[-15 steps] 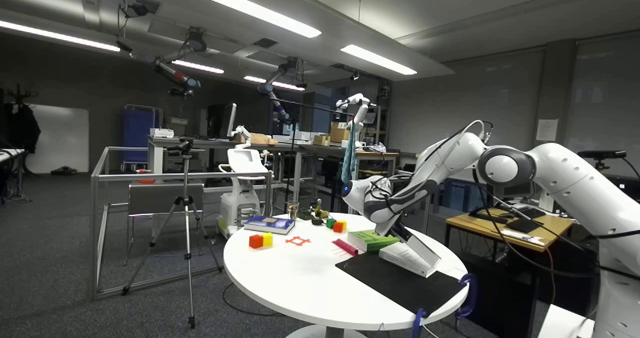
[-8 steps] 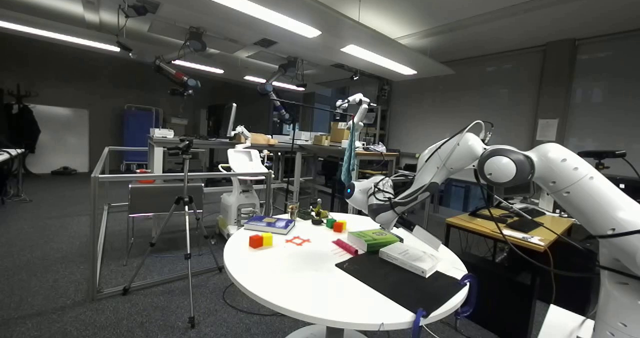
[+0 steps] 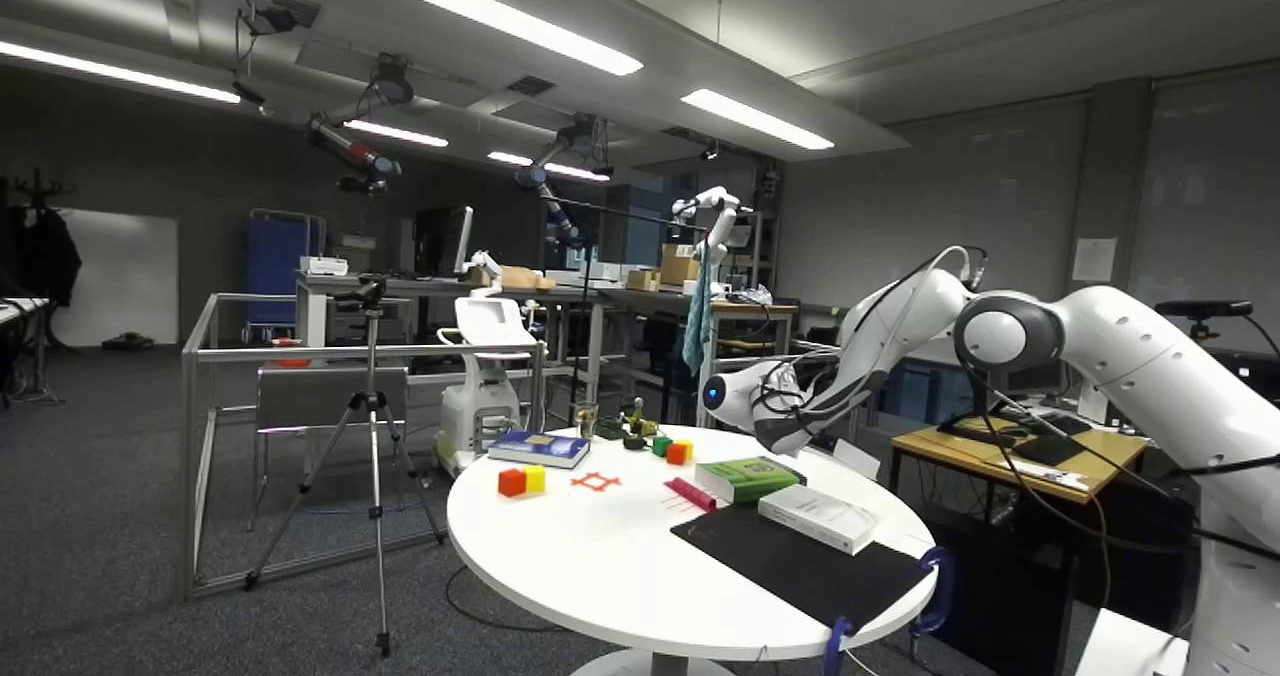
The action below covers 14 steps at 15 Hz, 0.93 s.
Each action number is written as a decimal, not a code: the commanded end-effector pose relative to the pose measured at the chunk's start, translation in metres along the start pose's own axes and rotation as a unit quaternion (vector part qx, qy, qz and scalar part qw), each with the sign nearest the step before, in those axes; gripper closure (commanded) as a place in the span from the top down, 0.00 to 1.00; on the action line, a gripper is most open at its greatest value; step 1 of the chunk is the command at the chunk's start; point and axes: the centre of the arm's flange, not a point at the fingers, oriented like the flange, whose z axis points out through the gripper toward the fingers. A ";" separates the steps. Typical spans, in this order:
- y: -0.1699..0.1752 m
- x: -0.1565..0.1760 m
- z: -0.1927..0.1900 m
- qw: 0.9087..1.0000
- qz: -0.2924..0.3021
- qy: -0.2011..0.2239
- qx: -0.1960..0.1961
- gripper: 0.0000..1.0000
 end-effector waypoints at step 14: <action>-0.040 -0.006 0.034 0.998 -0.033 0.035 0.038 0.27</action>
